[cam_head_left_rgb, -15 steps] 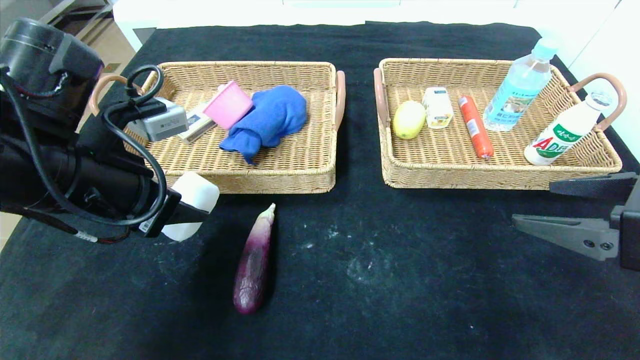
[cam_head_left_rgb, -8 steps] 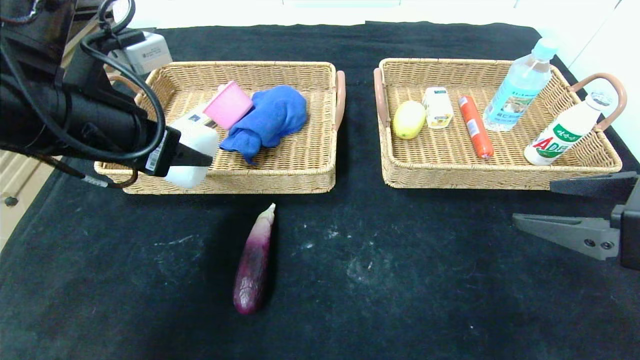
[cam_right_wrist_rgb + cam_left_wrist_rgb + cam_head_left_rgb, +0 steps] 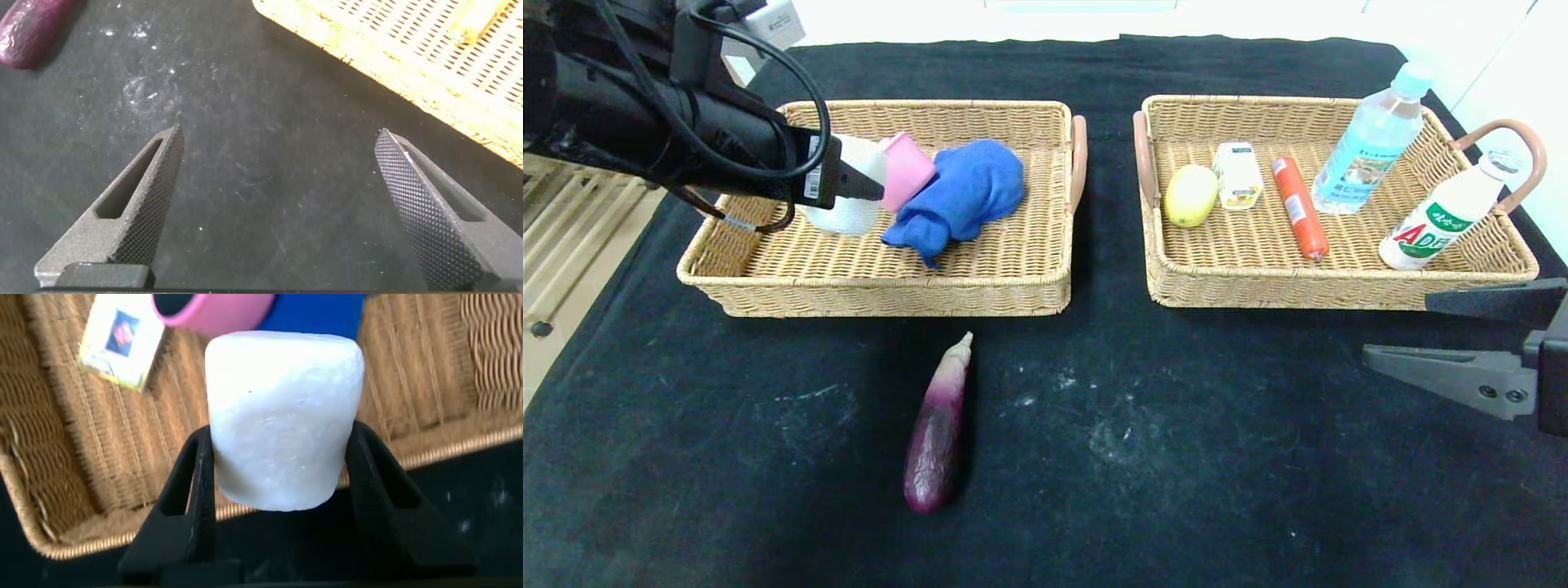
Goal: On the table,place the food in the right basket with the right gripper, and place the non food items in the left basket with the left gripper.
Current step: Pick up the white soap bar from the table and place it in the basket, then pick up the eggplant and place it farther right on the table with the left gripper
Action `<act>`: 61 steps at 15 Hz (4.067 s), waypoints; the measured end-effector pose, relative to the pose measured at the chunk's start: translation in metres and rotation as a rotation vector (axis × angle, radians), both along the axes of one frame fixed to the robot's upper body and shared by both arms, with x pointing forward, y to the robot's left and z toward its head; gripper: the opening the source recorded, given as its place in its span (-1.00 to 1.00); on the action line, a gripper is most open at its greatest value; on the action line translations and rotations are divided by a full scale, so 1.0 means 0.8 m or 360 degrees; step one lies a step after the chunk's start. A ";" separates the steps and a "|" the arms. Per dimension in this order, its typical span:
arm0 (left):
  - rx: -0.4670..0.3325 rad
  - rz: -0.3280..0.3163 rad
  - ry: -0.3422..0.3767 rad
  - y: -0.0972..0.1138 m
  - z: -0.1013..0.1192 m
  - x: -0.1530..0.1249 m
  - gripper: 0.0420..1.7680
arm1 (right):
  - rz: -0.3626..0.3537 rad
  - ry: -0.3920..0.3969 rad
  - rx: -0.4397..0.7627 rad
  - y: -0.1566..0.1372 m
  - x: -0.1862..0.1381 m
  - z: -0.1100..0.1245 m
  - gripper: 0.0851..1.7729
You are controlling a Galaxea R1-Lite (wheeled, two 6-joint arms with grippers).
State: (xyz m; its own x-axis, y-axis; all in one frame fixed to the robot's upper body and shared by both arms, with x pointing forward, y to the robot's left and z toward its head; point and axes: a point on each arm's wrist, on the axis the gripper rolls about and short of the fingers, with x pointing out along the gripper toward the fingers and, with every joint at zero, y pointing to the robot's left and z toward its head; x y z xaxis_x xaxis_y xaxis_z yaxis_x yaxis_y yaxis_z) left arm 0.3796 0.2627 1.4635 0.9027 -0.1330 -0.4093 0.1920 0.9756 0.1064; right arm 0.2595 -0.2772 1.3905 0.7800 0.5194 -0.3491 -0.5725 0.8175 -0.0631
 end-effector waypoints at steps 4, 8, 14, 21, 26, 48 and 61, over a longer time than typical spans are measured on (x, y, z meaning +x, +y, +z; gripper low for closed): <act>-0.0039 0.0074 -0.0099 0.009 -0.003 0.029 0.10 | -0.0006 -0.0008 0.0003 -0.001 0.000 0.001 0.93; -0.0108 0.0166 -0.0175 0.024 -0.004 0.047 0.10 | -0.0010 -0.0009 0.0003 -0.001 0.000 0.001 0.93; -0.0128 0.0234 -0.0192 0.053 -0.003 0.059 0.09 | -0.0012 -0.0009 0.0003 -0.002 0.000 0.001 0.93; -0.0137 0.0288 -0.0202 0.071 -0.012 0.076 0.39 | -0.0014 -0.0009 0.0005 -0.002 0.001 0.002 0.93; -0.0136 0.0288 -0.0196 0.071 -0.014 0.077 0.65 | -0.0014 -0.0011 0.0006 -0.002 0.000 0.002 0.93; -0.0182 0.0052 0.0072 0.013 0.016 -0.030 0.92 | -0.0019 -0.0013 0.0013 -0.003 0.001 0.003 0.93; -0.0203 0.0054 0.0541 -0.065 -0.023 -0.095 0.93 | -0.0025 -0.0018 0.0015 -0.003 0.001 0.004 0.93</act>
